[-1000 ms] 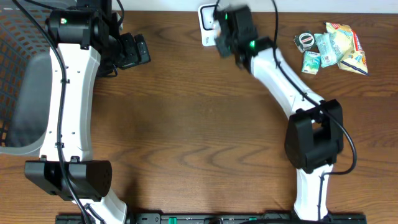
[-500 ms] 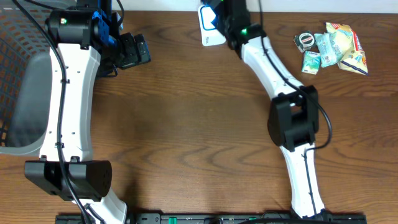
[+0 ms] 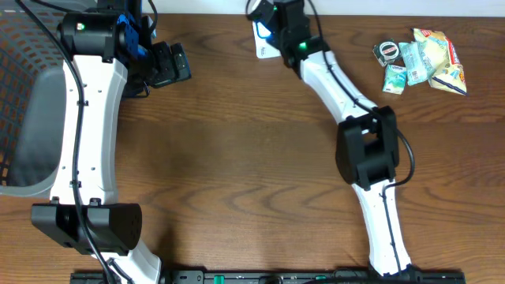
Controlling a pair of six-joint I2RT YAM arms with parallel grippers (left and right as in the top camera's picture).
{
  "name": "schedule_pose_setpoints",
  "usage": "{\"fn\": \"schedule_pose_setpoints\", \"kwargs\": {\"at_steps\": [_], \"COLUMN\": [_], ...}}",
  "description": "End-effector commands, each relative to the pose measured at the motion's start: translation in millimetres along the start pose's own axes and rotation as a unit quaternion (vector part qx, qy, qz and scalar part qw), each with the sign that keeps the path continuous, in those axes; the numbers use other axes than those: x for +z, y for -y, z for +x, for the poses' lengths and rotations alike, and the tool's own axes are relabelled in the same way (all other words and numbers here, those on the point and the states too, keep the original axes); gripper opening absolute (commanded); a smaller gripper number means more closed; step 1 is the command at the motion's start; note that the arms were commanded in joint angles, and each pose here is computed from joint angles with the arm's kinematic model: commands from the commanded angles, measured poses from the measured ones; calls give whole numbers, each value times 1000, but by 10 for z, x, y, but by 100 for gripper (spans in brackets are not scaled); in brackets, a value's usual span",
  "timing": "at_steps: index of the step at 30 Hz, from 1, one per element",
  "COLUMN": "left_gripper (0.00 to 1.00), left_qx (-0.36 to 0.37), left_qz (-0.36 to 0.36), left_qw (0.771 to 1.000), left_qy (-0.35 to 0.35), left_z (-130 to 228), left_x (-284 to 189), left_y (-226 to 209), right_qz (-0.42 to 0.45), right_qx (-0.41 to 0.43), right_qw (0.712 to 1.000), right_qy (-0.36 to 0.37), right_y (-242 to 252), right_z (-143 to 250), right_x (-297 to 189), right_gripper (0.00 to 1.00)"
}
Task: Scan the item barcode
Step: 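Carry the Kleenex pack right and drop it on the item pile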
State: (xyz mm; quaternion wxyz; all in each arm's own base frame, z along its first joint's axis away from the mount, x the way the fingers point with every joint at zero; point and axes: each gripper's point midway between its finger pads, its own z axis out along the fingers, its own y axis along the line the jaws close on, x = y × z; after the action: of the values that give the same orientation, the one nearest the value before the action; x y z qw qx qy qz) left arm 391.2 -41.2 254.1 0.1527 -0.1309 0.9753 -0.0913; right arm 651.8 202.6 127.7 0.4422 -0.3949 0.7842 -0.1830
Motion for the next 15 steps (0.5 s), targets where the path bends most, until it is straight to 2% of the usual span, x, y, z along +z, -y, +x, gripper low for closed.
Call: {"fn": "schedule_pose_setpoints", "kwargs": {"at_steps": [1,5,6,10,11,13,15], "left_gripper": [98,98,98,98,98,98,98], "left_qx": [0,0,0,0,0,0,0], "left_qz": [-8,-8,-8,-8,-8,-8,-8], "left_qw": [1000,1000,1000,1000,1000,1000,1000], "left_qy": [0,0,0,0,0,0,0], "left_z": [-17,-17,-17,-17,-17,-17,-17], "left_x": [10,10,10,10,10,10,10], "left_y": [-45,-45,-45,-45,-45,-45,-45], "right_qz": [71,75,74,59,61,65,69], "right_qx": [109,155,172,200,212,238,262], "right_qw": [991,980,970,950,944,932,921], "right_qy": [-18,-101,-154,-232,-244,-264,-280], "right_y": [1026,1321,1402,1512,1549,1617,1663], "right_z": [225,907,1314,2000,2123,2345,2524], "right_x": [-415,-485,-524,-641,-671,-731,-787], "right_gripper": [1,1,1,2,6,23,21]}}
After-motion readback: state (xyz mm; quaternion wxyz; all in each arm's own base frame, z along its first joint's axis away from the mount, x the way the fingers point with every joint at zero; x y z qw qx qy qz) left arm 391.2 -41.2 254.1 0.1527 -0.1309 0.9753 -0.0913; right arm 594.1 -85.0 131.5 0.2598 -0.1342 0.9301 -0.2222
